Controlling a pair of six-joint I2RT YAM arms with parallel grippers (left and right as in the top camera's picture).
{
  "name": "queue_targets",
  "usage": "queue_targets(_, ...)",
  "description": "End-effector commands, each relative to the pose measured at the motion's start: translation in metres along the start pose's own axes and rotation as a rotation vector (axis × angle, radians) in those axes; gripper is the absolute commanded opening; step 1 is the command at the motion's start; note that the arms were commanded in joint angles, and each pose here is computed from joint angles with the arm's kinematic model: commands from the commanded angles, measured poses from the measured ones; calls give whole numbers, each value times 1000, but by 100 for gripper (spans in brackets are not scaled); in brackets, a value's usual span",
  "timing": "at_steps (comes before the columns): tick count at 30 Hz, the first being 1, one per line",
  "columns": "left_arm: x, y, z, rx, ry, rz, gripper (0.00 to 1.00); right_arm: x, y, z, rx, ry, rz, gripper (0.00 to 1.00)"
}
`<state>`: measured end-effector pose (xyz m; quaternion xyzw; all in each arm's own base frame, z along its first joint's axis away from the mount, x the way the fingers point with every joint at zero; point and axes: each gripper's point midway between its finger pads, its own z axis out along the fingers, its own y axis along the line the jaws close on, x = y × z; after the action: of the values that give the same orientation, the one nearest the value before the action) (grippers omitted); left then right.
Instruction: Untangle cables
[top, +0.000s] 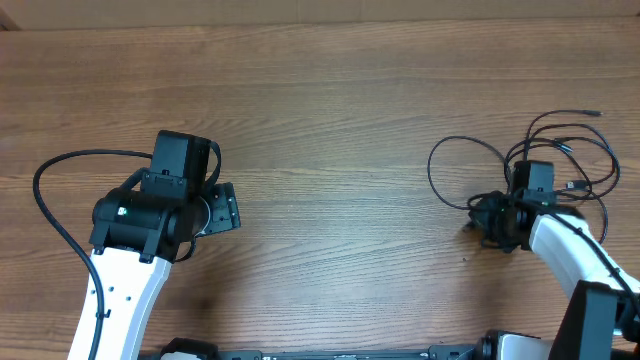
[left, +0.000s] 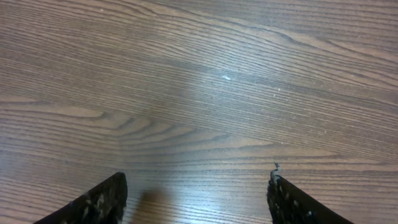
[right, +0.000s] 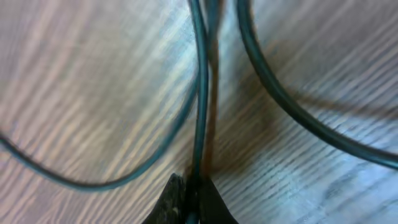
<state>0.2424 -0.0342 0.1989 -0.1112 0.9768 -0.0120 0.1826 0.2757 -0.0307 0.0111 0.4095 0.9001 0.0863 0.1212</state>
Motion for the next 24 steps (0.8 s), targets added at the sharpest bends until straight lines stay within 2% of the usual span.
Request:
queue_targets(1, 2, -4, 2, 13, 9, -5, 72, -50, 38, -42, -70, -132, -114, 4)
queue_targets(4, 2, -4, 2, 12, 10, -5, 72, -99, 47, -100, -21, -250, -120, 4)
queue_targets(8, 2, -4, 2, 13, 8, -5, 72, -153, 30, -172, 87, -430, -35, 4)
queue_targets(14, 1, -4, 2, 15, 3, -6, 72, -197, -20, -252, 224, -618, 137, 4)
queue_targets(18, 0, -4, 2, 16, 3, -6, 72, -204, -52, -261, 257, -632, 242, 4)
queue_targets(24, 0, -5, 2, 17, 0, -6, 72, -206, -60, -253, 253, -596, 263, 4)
